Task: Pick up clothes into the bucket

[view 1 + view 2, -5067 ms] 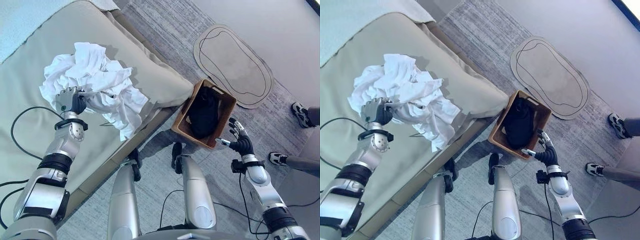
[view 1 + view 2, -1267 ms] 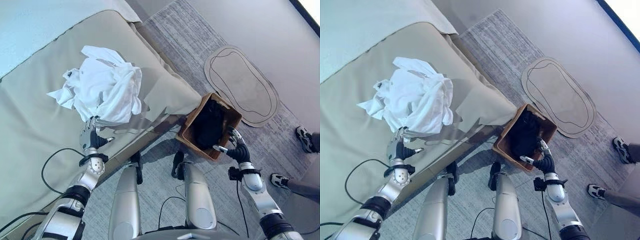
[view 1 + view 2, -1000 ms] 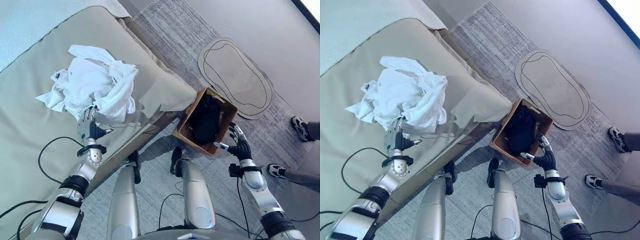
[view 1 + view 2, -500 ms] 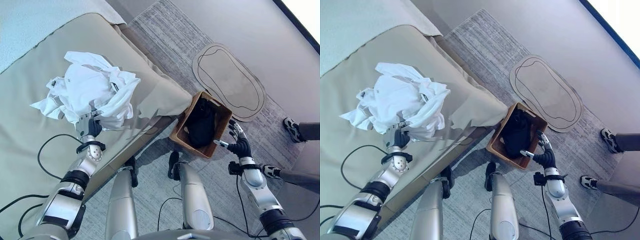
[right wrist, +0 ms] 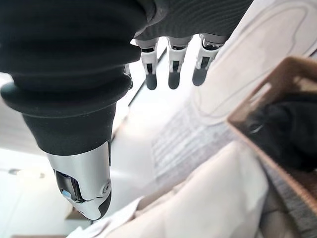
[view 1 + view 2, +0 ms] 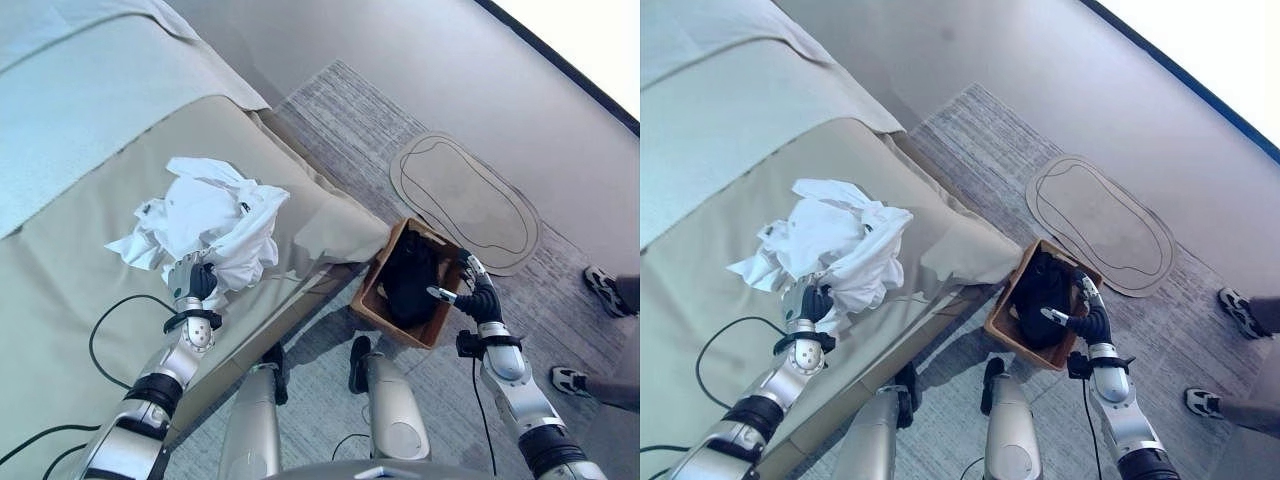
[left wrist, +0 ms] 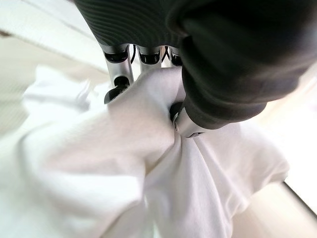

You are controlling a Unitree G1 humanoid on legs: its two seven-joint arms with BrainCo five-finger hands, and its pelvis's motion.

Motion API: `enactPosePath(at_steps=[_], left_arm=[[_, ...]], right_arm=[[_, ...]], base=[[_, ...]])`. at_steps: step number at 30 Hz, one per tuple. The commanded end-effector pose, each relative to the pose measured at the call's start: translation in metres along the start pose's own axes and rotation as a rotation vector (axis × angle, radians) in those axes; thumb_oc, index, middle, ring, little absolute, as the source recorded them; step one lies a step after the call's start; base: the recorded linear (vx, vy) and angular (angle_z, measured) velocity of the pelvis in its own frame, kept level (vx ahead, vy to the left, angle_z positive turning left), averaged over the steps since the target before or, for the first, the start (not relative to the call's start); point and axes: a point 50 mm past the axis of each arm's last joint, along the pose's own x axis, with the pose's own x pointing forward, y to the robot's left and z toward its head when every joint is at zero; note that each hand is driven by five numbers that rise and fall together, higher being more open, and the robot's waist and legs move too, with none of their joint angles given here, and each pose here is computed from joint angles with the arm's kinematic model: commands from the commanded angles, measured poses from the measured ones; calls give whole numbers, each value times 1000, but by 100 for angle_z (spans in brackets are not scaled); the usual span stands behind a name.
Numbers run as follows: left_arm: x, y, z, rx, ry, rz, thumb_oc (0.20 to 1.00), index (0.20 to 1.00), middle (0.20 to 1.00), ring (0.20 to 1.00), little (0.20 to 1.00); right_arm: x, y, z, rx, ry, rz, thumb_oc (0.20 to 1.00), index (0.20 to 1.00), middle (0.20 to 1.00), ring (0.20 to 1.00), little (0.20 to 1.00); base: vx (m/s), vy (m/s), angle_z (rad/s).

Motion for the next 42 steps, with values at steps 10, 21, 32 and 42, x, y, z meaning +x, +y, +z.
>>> enactPosePath(at_steps=[10, 21, 32, 42], left_arm=[[-2, 46, 65, -262, -362, 57, 200, 200, 200, 200, 200], [-4, 104, 115, -418, -628, 99, 200, 200, 200, 200, 200], [-8, 117, 172, -685, -866, -51, 200, 200, 200, 200, 200], [-26, 96, 199, -918, -929, -283, 200, 200, 200, 200, 200]], right_arm=[[17, 20, 13, -280, -85, 153, 1000, 1000, 1000, 1000, 1000], [31, 48, 61, -447, -301, 356, 1000, 1000, 1000, 1000, 1000], [25, 105, 118, -196, -494, 590, 1000, 1000, 1000, 1000, 1000], [12, 150, 136, -57, -520, 744, 1000, 1000, 1000, 1000, 1000]], base=[[100, -45, 17], [44, -41, 5], [23, -21, -1], [0, 0, 0]])
